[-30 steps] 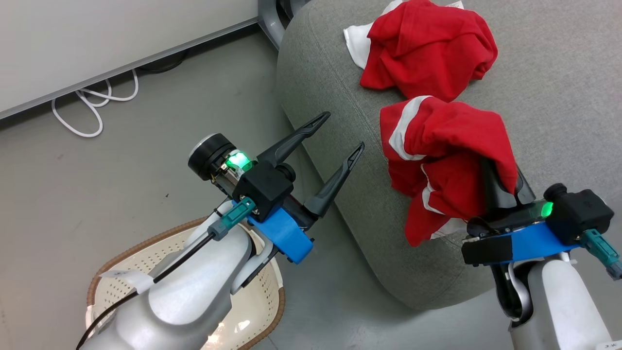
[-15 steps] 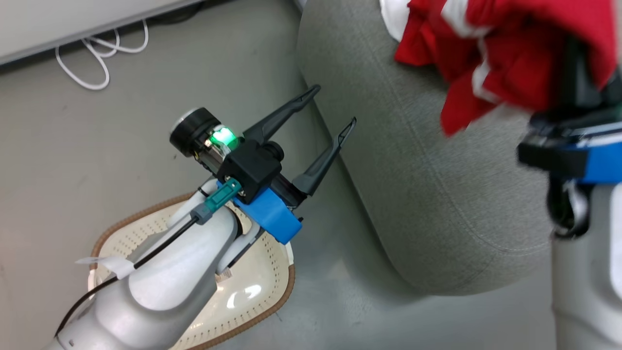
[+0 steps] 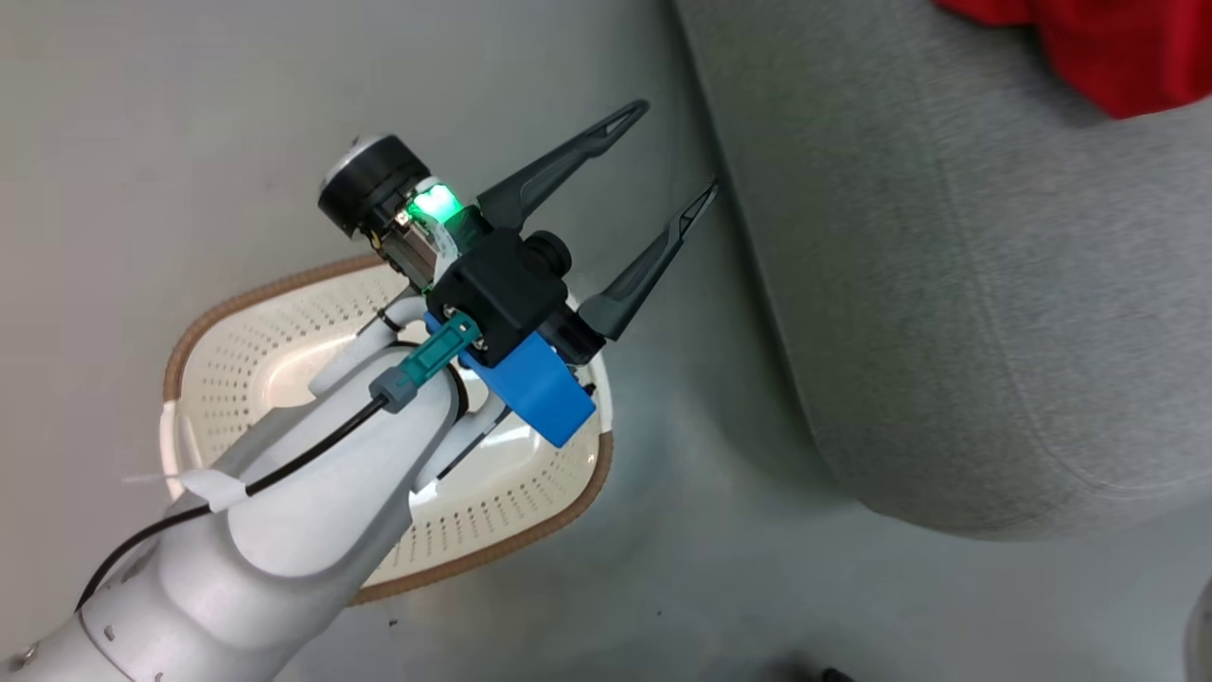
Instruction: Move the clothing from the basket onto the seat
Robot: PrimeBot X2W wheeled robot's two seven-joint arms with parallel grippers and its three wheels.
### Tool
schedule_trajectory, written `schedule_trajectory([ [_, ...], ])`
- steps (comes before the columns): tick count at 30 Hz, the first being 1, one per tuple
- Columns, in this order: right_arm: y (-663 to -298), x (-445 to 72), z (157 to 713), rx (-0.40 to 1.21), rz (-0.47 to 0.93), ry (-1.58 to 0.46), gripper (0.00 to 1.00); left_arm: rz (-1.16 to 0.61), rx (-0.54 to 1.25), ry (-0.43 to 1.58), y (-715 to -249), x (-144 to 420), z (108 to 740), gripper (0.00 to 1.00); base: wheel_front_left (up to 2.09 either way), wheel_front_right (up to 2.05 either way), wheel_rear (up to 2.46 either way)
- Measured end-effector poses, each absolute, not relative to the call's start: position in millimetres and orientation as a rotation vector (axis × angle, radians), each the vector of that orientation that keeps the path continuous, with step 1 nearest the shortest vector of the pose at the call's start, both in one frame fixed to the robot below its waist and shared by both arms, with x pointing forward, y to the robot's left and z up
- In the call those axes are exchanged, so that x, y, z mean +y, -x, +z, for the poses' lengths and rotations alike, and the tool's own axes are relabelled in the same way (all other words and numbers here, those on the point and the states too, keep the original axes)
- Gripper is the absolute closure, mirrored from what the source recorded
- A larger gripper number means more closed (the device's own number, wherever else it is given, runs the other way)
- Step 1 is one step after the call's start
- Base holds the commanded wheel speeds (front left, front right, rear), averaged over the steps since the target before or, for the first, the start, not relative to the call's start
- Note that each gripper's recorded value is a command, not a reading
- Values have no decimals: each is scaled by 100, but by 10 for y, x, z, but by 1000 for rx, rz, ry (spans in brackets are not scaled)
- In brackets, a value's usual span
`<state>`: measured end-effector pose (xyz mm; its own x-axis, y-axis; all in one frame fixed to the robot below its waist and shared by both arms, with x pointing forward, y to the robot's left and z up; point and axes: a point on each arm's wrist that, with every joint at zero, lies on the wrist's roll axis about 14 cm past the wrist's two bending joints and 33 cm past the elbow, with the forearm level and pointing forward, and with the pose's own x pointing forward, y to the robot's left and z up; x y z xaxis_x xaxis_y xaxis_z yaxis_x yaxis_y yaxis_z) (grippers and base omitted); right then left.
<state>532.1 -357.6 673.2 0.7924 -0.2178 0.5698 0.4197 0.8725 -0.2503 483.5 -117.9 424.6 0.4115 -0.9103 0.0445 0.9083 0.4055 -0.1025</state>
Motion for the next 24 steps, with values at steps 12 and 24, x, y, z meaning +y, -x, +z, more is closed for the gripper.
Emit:
schedule_trajectory([
  [12, -5607, -4334, 5479, -194, -472, 318, 100, -1088, 110, 111, -4938, -900, 3744, 0, 0, 0, 0],
  [24, -5448, -4283, 4687, -7, -507, 167, 76, -1081, 98, 104, -4964, -882, 3774, 0, 0, 0, 0],
])
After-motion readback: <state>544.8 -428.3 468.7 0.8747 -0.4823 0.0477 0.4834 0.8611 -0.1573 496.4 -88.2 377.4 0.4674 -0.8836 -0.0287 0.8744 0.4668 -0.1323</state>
